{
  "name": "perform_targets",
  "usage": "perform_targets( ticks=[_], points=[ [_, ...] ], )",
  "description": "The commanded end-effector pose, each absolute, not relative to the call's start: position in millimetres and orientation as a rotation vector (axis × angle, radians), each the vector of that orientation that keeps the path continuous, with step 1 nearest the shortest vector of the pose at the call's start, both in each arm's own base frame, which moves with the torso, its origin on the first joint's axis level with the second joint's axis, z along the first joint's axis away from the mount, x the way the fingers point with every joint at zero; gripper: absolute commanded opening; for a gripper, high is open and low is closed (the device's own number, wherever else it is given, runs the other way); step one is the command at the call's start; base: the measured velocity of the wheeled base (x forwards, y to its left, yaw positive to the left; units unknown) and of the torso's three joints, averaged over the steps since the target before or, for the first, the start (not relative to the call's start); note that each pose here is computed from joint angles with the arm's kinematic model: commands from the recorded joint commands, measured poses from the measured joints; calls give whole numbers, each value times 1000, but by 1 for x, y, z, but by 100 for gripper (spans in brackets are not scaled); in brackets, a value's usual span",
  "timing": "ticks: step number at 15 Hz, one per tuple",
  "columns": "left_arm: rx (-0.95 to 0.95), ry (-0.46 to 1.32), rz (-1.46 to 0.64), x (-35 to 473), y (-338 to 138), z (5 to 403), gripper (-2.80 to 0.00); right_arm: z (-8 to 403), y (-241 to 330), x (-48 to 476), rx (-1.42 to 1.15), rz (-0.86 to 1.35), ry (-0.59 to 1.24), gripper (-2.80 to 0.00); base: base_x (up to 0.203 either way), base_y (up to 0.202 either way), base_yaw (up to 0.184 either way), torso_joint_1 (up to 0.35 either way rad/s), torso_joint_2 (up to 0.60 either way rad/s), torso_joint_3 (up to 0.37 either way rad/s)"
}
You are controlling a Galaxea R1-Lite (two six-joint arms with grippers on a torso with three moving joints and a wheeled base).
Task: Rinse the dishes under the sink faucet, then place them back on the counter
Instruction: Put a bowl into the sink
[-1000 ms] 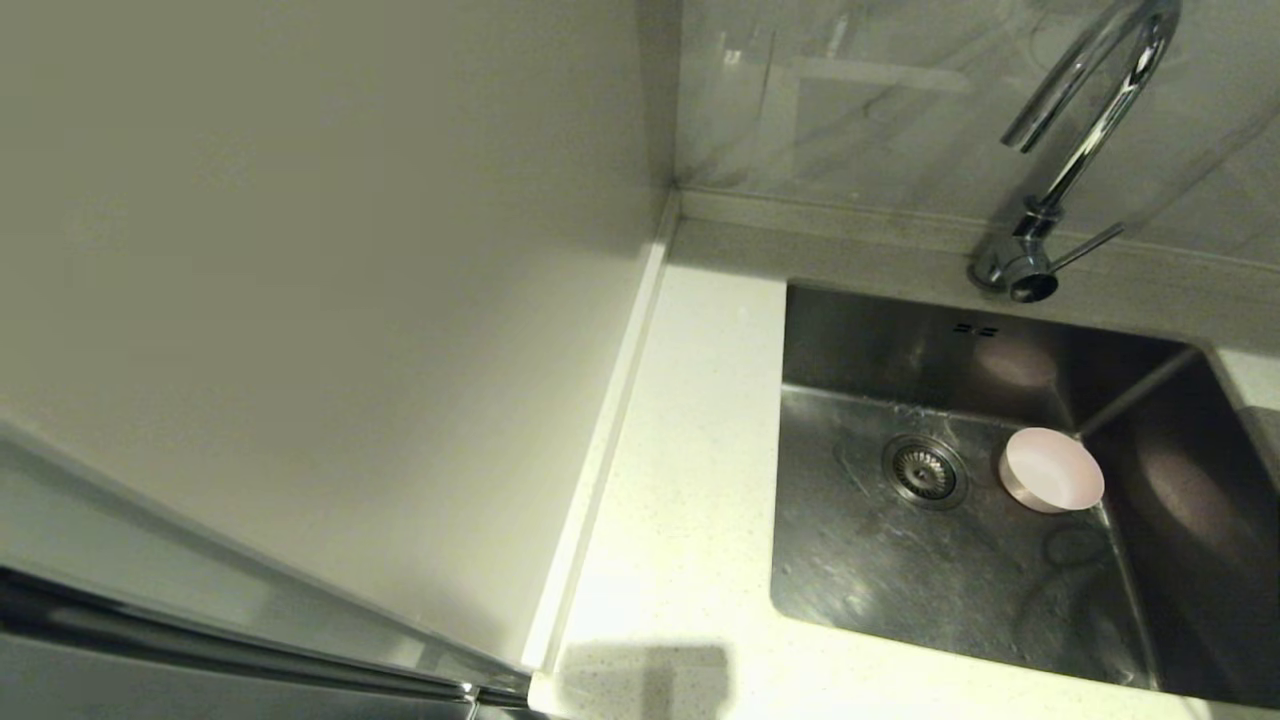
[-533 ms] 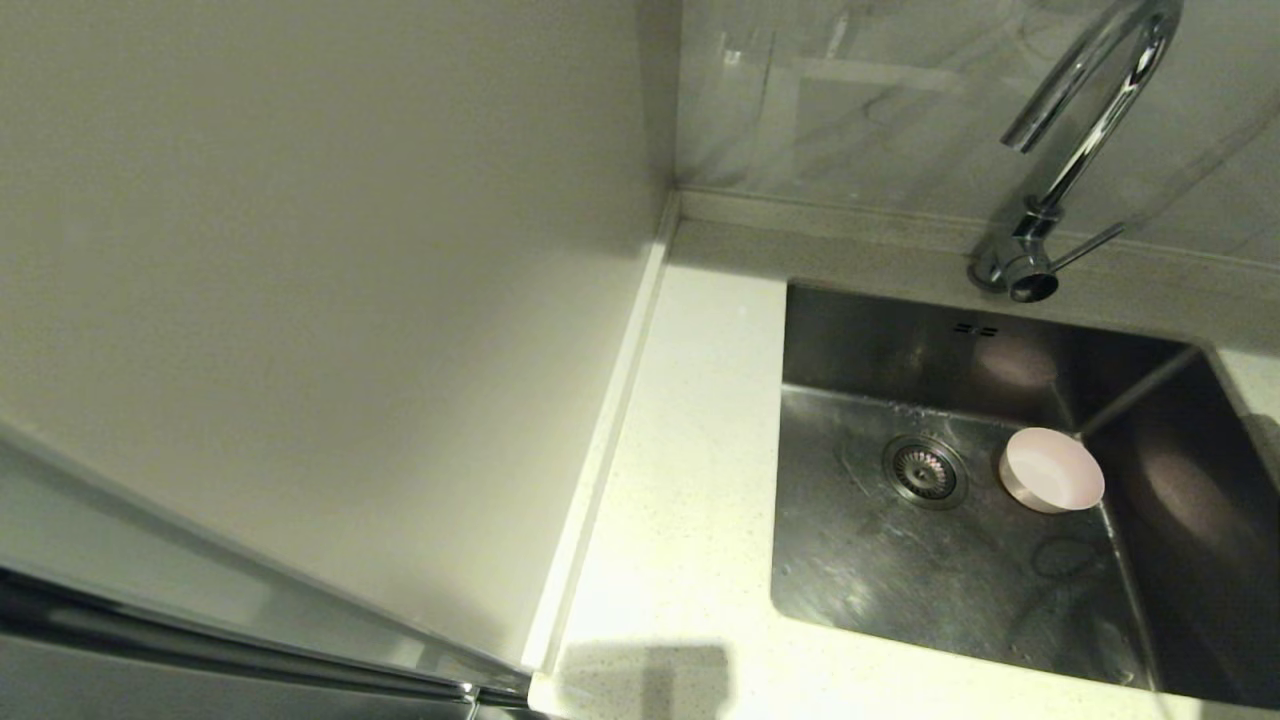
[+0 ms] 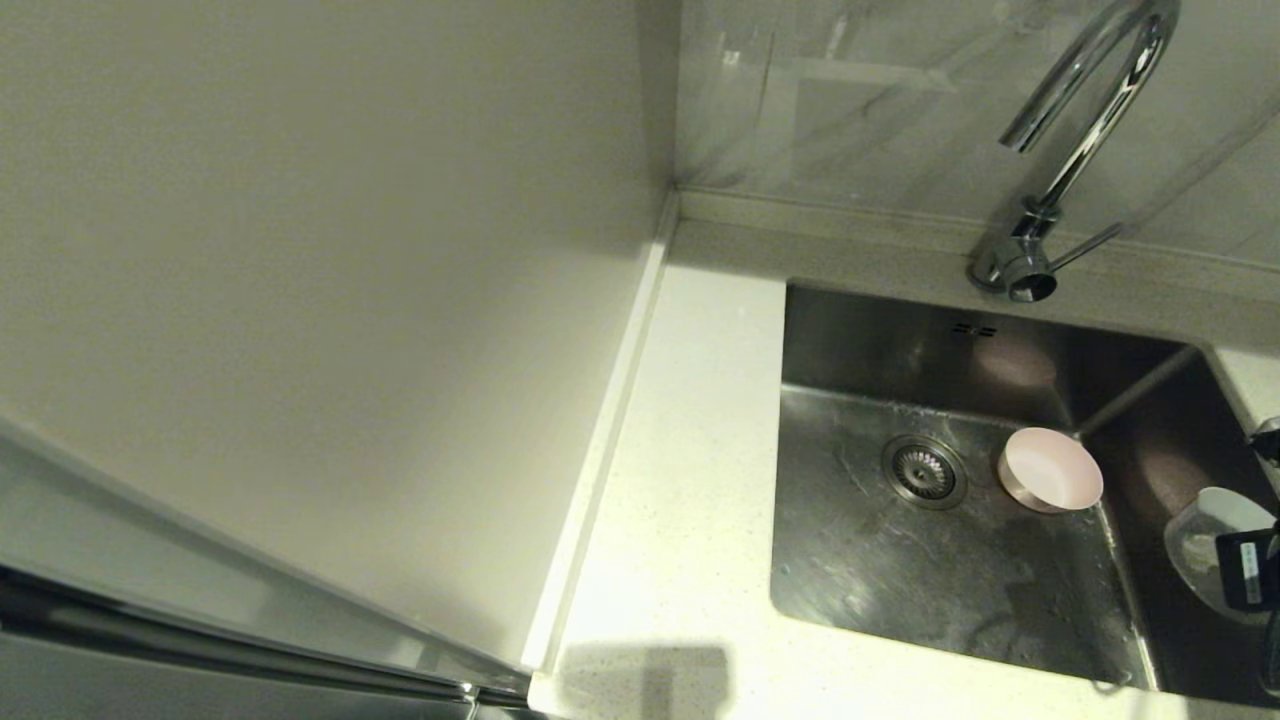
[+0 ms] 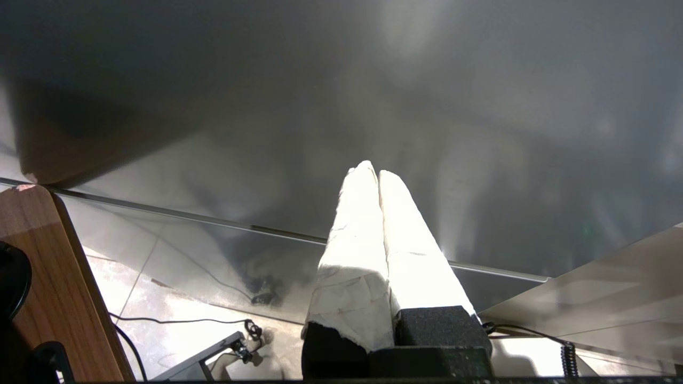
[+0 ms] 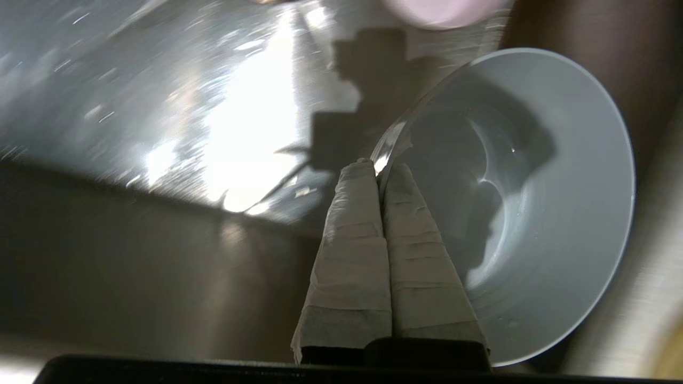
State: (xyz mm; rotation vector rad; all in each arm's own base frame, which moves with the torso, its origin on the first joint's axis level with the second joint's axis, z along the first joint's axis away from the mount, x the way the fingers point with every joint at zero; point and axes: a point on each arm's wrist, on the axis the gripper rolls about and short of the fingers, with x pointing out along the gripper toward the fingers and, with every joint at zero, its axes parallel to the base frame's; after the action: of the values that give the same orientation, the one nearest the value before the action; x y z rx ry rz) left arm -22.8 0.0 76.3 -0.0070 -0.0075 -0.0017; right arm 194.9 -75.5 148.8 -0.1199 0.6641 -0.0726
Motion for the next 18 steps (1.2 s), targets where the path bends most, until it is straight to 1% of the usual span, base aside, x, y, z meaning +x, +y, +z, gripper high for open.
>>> perform_targets(
  ticks=[1,4,7,9,11,12,13,18],
  points=[
    [-8,-5,0,-23,0,75,-280,148,-46,197,-165,12,661,-280,0,0,0,0,0,0],
    [-8,-5,-2,-23,0,75,-280,140,-21,204,-218,53,705,-280,0,0,0,0,0,0],
    [-8,-5,-2,-23,0,75,-280,107,-21,218,-219,44,849,-280,0,0,0,0,0,0],
    [-8,-5,-2,-23,0,75,-280,81,-23,233,-222,-12,917,-280,0,0,0,0,0,0],
    [-8,-5,-2,-23,0,75,-280,53,-27,251,-262,-113,895,-280,0,0,0,0,0,0],
    [-8,-5,-2,-23,0,76,-280,45,-29,255,-284,-152,853,-280,0,0,0,0,0,0],
    [-8,-5,-2,-23,0,75,-280,38,-29,252,-316,-169,852,-280,0,0,0,0,0,0],
    [-8,-5,-2,-23,0,75,-280,24,-31,258,-332,-180,894,-280,0,0,0,0,0,0]
  ],
)
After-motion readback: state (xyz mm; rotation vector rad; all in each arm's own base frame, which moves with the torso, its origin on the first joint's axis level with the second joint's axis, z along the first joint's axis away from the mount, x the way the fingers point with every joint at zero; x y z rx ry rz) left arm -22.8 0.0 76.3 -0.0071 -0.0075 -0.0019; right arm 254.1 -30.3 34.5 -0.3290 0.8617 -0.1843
